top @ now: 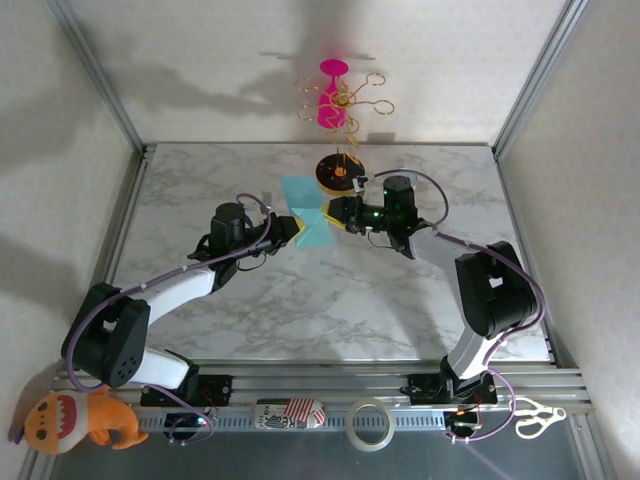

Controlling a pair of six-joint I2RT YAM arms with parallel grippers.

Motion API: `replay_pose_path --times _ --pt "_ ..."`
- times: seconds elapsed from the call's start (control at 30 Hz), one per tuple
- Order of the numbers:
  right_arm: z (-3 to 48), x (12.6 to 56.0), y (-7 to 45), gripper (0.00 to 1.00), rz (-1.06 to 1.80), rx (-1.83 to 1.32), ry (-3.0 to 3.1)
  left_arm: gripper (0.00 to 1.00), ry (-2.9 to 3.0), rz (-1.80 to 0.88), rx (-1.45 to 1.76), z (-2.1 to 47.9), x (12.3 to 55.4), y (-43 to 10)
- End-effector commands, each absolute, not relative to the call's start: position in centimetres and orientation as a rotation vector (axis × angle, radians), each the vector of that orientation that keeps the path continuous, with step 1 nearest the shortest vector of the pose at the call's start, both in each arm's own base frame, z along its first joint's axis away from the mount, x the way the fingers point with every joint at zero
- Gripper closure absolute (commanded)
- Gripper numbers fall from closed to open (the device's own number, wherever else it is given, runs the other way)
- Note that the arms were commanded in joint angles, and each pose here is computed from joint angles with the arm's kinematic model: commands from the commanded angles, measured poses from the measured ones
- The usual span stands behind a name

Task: Fold a paper plane with a square sheet of paper (pick it up from the middle)

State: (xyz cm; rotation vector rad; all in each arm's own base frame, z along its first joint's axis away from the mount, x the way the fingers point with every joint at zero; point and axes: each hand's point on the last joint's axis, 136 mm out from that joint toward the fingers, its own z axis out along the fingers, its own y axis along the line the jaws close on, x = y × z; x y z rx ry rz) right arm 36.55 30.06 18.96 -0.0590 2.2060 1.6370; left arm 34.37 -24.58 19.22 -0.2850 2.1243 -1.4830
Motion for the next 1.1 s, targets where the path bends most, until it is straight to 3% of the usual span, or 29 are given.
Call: replay_pose_path --times 0.0,0.33,0.77,0.93,1.07 --pt "18.2 38.0 27.0 0.53 1.370 0.037 2.243 0.97 2.175 -1.361 -0.264 18.8 34.9 -23.5" --pt "19.9 39.9 19.6 0.15 0.844 0.205 2.155 1.00 2.506 -0.486 -0.231 14.1 35.8 -16.5" --pt "19.9 39.5 17.5 0.17 0.731 0.272 2.135 1.00 2.503 0.561 -0.106 14.1 36.4 -9.7" --pt "19.1 39.5 17.1 0.18 0.707 0.297 2.157 0.99 2.494 0.681 -0.060 12.0 36.8 -11.0" --pt "18.9 39.5 16.8 0.18 0.690 0.316 2.160 0.96 2.550 0.587 -0.031 9.2 37.3 -14.5"
